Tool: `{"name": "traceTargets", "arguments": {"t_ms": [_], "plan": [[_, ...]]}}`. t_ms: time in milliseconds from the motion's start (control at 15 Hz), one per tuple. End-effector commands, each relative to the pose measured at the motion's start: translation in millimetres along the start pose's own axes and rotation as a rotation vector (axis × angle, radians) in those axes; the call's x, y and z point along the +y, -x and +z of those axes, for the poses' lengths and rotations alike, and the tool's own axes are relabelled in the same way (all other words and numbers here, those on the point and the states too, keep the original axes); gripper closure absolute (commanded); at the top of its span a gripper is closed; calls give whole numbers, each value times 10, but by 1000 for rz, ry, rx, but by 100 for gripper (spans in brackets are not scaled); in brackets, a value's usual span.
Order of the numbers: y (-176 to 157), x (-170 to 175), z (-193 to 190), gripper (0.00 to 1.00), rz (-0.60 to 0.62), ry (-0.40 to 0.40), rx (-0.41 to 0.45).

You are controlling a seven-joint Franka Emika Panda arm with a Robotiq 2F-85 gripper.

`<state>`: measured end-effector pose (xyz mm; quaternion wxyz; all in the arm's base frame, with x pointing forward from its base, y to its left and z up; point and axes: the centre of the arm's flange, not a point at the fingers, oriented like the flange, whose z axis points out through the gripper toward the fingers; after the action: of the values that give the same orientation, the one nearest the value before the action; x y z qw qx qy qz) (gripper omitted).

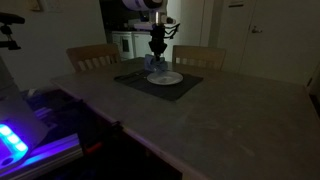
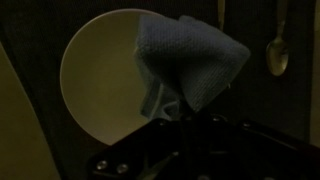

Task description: Wipe the white plate with the cloth on the table

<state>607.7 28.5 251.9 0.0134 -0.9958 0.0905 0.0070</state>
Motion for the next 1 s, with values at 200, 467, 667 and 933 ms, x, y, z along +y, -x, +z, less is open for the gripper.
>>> {"name": "traceTargets", "arguments": {"t_ms": [200,467,667,933], "plan": [[20,-7,-55,98,-2,-1,6],[-36,72,121,98,5,31,7],[-79,254,260,98,20,59,12],[-100,382,401,98,62,53,-6]]}}
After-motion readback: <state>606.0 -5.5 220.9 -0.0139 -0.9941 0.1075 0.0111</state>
